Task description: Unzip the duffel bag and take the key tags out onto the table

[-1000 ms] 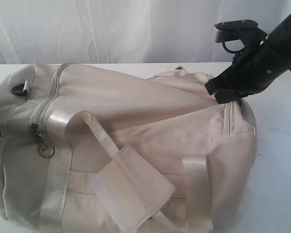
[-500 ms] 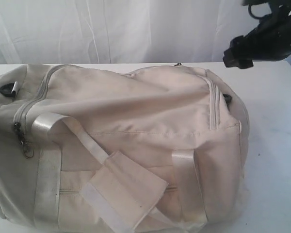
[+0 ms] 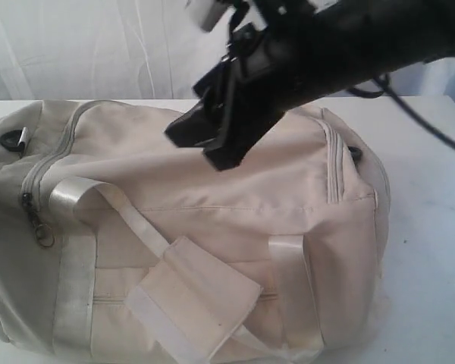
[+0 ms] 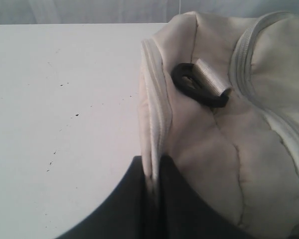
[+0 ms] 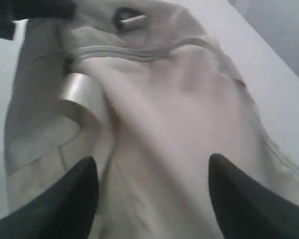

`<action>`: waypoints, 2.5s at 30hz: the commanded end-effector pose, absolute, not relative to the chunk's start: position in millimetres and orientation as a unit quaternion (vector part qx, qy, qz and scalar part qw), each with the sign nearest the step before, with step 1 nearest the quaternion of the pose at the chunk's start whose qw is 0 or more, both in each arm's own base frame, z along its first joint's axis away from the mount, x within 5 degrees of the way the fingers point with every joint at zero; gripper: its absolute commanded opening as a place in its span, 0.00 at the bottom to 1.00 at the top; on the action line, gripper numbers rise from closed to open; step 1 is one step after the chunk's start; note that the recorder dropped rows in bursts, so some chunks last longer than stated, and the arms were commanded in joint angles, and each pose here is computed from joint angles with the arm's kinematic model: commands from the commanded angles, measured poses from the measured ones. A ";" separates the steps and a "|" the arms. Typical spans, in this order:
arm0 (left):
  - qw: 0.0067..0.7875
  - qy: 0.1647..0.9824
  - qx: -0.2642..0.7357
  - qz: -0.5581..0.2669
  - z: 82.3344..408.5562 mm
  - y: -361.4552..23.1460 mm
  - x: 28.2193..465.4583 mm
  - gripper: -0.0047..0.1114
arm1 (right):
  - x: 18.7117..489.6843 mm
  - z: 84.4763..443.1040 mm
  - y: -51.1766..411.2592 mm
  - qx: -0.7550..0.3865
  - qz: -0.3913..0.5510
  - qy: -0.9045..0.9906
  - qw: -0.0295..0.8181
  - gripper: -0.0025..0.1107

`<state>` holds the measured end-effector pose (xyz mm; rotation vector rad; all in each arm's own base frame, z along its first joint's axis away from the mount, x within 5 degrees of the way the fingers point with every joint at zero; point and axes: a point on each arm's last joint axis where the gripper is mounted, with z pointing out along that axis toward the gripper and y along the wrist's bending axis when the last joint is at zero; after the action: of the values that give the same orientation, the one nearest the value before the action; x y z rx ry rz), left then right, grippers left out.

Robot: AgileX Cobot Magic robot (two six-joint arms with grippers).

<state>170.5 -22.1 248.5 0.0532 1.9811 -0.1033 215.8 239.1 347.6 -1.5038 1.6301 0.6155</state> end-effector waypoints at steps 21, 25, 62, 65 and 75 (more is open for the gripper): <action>0.554 0.832 0.020 -0.031 252.0 -19.1 170.9 0.04 | 149.0 228.7 393.9 -0.578 0.236 0.651 0.432 0.43; 0.554 0.832 0.020 -0.031 252.0 -19.1 170.9 0.04 | 150.4 217.0 396.5 -0.573 0.235 0.664 0.420 0.40; 0.547 0.833 0.047 -0.066 251.2 -27.0 169.5 0.04 | 208.2 297.2 402.6 -0.440 0.194 0.634 0.605 0.02; 0.546 0.832 0.067 -0.067 251.1 -29.1 169.0 0.04 | 222.6 292.4 407.8 -0.435 0.188 0.639 0.607 0.02; 0.545 0.832 0.076 -0.070 251.0 -30.5 168.7 0.04 | 280.2 281.5 412.3 -0.395 0.158 0.652 0.628 0.02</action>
<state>169.1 -31.0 249.0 0.1597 1.9840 -0.1829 255.5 420.5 273.8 -0.9978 1.5174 0.4311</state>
